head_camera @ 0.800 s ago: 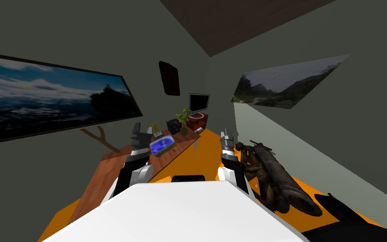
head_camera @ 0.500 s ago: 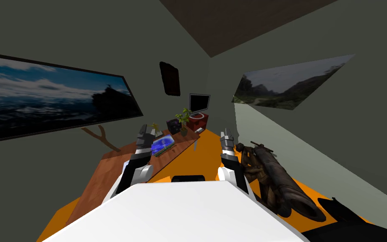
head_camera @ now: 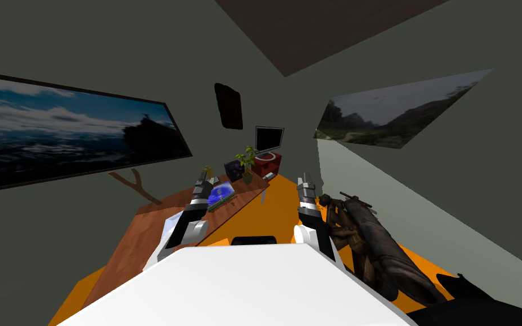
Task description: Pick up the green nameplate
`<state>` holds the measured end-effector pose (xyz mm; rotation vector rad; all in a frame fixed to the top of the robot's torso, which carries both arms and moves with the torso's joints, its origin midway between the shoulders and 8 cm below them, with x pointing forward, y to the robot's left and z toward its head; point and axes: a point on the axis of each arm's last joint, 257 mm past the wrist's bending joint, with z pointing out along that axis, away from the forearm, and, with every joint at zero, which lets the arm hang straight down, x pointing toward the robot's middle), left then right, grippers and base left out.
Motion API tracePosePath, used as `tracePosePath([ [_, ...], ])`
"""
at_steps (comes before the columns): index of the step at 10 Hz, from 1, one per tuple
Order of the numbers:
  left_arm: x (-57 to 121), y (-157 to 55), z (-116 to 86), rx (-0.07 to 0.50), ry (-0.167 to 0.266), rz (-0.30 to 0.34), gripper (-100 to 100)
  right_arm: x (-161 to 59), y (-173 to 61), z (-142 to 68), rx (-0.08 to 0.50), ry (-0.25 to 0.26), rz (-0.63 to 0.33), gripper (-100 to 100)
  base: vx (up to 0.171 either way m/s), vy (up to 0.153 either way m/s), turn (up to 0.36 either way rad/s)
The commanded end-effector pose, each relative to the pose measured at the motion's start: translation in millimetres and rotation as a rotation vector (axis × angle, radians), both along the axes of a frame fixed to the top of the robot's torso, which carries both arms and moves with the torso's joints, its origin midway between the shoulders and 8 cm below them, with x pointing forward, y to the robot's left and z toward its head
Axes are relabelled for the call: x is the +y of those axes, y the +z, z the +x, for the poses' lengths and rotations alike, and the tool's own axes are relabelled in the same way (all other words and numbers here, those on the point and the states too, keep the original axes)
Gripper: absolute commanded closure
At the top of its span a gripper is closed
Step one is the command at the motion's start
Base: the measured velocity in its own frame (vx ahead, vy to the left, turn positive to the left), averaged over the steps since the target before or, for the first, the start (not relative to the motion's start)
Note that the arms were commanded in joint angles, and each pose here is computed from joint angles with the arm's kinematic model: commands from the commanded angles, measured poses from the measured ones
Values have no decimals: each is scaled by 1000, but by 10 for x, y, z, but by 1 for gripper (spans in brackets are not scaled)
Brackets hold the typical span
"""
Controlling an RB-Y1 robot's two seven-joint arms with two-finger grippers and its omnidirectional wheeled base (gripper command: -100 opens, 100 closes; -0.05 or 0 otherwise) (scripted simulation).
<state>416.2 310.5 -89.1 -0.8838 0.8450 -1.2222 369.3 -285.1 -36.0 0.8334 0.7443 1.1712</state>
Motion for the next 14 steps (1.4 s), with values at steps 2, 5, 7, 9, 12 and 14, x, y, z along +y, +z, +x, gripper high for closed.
tracePosePath([
  [2,80,-337,140,90,-2,-6,-100,0,0,0,0,0,0,0,39,-38,20],
  [5,177,-780,308,202,0,-17,-100,0,0,0,0,0,0,0,30,-39,17],
  [7,234,-1018,381,262,4,-25,-100,0,0,0,0,0,0,0,21,-32,9],
  [9,296,-1263,444,323,9,-33,-100,0,0,0,0,0,0,0,20,-25,5],
  [12,418,-1693,547,435,21,-51,-100,0,0,0,0,0,0,0,26,-28,3],
  [14,487,-1921,582,494,29,-61,-100,0,0,0,0,0,0,0,22,-20,-2],
])
